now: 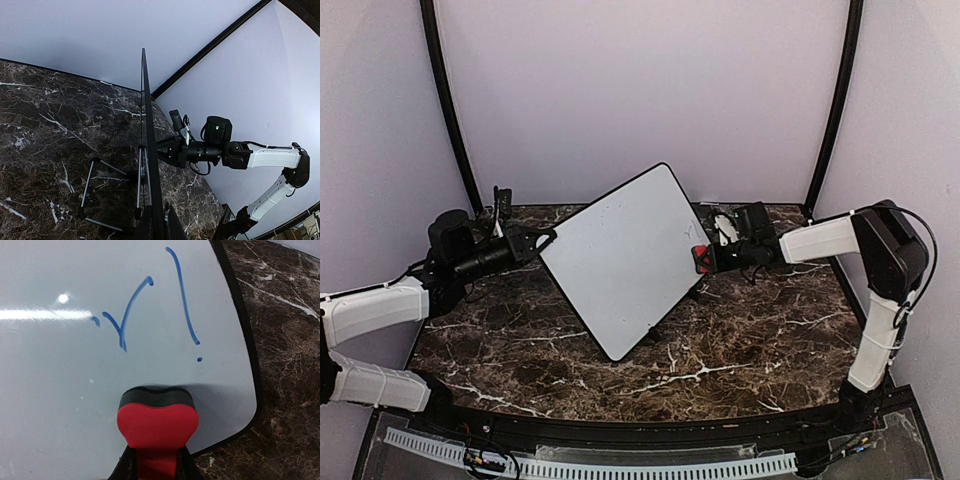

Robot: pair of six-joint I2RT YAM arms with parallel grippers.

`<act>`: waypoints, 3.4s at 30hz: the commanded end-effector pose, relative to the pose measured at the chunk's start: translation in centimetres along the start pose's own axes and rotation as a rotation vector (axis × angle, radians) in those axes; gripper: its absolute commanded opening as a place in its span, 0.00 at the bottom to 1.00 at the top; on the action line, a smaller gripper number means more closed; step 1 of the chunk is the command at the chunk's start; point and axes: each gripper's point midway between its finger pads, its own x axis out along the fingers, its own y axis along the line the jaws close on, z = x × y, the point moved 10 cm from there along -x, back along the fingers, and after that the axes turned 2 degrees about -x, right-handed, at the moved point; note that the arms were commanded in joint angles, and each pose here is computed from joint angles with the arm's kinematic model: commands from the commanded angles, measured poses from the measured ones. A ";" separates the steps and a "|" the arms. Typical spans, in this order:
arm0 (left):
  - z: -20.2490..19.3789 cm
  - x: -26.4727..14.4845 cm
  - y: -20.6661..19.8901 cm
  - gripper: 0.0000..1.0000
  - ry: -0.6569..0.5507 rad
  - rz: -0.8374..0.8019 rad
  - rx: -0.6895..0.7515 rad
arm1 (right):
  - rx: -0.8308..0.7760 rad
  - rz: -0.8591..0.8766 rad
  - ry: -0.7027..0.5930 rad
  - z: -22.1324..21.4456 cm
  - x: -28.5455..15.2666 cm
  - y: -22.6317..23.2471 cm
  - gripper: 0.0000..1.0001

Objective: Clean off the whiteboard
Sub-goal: Erase the whiteboard at the center of the board.

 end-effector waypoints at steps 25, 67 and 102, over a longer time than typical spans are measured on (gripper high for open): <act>1.2 -0.8 -3.7 0.00 -0.036 -0.221 0.096 | -0.006 0.024 -0.015 2.2 0.7 0.4 0.18; 1.1 -0.6 -3.5 0.00 -0.025 -0.226 0.087 | -0.003 0.068 -0.055 2.9 -0.7 0.3 0.18; 1.1 -0.7 -3.5 0.00 -0.028 -0.223 0.091 | -0.023 0.057 -0.061 2.2 0.0 0.4 0.18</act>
